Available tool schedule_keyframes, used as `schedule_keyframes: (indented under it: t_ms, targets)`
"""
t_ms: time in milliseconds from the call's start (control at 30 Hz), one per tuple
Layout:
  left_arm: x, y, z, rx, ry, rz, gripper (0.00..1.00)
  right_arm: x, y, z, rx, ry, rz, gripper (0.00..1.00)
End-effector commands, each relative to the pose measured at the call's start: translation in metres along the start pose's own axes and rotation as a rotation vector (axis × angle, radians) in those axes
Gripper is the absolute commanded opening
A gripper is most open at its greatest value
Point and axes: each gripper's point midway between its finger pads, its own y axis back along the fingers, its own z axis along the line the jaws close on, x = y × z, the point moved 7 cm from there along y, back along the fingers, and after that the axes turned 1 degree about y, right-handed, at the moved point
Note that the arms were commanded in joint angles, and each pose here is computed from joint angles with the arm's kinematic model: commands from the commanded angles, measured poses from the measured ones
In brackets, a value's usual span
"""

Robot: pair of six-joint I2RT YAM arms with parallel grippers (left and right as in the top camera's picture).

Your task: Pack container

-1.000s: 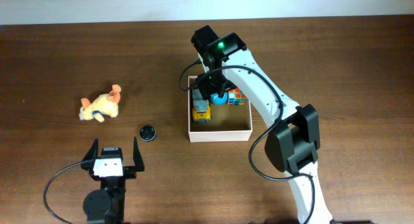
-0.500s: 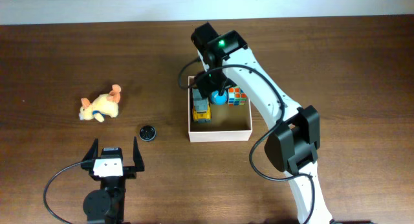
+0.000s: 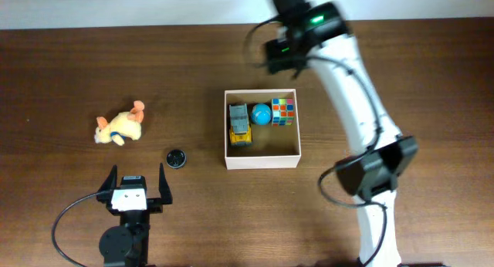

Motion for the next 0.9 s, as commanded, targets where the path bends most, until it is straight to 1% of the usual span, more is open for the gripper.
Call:
schedule_keyframes:
  t_ms: [0, 100, 167, 300, 333, 467, 867]
  targets:
    - [0.001, 0.000, 0.001, -0.003, -0.019, 0.001, 0.99, -0.011, 0.003, -0.069, 0.121, -0.250, -0.033, 0.88]
    - [0.001, 0.000, 0.001, -0.003, -0.019, 0.001, 0.99, -0.012, -0.002, -0.111, 0.156, -0.397, -0.028, 0.89]
    - [0.001, 0.000, 0.001, -0.003, -0.019, 0.001, 0.99, -0.011, -0.003, -0.131, 0.173, -0.436, -0.023, 0.91]
    - [0.001, 0.000, 0.001, -0.003, -0.019, 0.001, 0.99, -0.008, -0.004, -0.158, 0.199, -0.484, -0.018, 0.99]
    - [0.001, 0.000, 0.001, -0.003, -0.019, 0.001, 0.99, -0.008, -0.004, -0.163, 0.202, -0.488, -0.017, 0.99]
    - [0.001, 0.000, 0.001, -0.003, -0.019, 0.001, 0.99, -0.006, -0.004, -0.171, 0.210, -0.505, -0.014, 0.99]
    - [0.001, 0.000, 0.001, -0.003, -0.019, 0.001, 0.99, -0.006, -0.004, -0.171, 0.210, -0.504, -0.009, 0.99]
